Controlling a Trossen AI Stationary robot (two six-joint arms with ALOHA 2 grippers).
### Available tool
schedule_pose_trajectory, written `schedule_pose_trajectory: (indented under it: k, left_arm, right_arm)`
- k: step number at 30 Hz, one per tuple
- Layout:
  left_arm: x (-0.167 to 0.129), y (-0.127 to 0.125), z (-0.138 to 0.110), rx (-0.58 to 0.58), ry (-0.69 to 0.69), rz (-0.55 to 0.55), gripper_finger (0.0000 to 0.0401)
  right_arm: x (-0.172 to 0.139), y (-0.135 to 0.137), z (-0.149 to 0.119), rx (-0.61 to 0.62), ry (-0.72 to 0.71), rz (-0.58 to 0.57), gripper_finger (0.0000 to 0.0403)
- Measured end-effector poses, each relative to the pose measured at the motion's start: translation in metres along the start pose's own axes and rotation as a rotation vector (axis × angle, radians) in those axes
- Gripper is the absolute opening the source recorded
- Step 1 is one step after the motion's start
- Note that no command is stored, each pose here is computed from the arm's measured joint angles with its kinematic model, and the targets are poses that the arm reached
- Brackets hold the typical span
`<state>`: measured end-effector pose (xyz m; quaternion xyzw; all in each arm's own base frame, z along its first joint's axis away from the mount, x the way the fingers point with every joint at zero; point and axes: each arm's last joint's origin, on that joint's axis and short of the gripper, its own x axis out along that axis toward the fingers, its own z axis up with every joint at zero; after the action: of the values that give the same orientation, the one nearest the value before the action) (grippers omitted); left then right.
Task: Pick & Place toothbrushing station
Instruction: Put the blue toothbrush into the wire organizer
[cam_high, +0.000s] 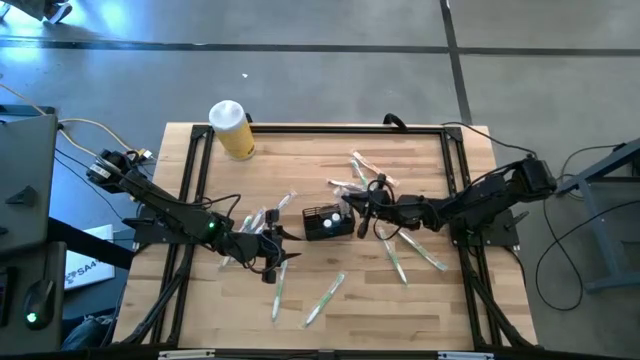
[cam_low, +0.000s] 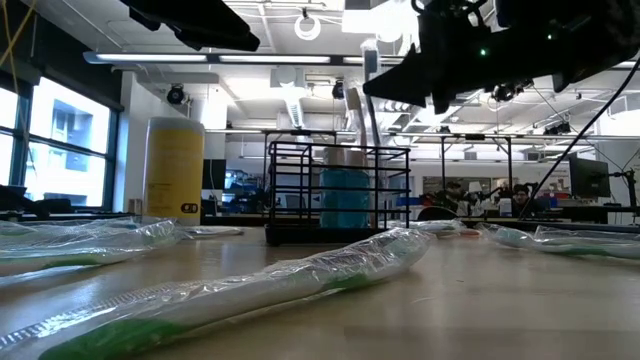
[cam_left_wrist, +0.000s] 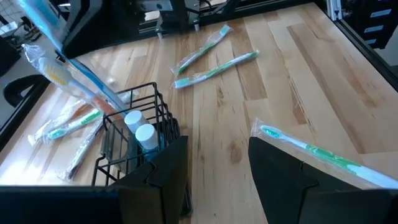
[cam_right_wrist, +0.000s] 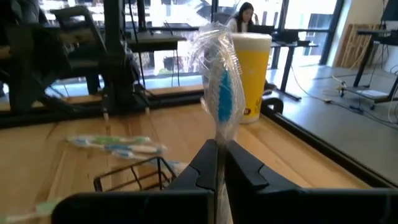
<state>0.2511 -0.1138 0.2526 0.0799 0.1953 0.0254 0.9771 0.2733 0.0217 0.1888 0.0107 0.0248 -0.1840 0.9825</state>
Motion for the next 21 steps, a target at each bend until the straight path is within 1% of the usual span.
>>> schedule_pose_trajectory:
  k: [11, 18, 21]
  left_arm:
    - [0.0, 0.0, 0.0001, -0.003, -0.001, 0.0, 0.0163]
    - [0.0, 0.0, 0.0002, -0.004, -0.002, 0.0, 0.0163]
    - [0.0, 0.0, 0.0002, -0.004, -0.002, 0.0, 0.0163]
  right_arm:
    - [0.0001, -0.0018, -0.0068, 0.014, 0.063, -0.033, 0.0004]
    - [0.0, -0.0015, -0.0071, 0.035, 0.066, -0.028, 0.0005]
    - [0.0004, -0.0015, -0.007, 0.052, 0.067, -0.003, 0.0005]
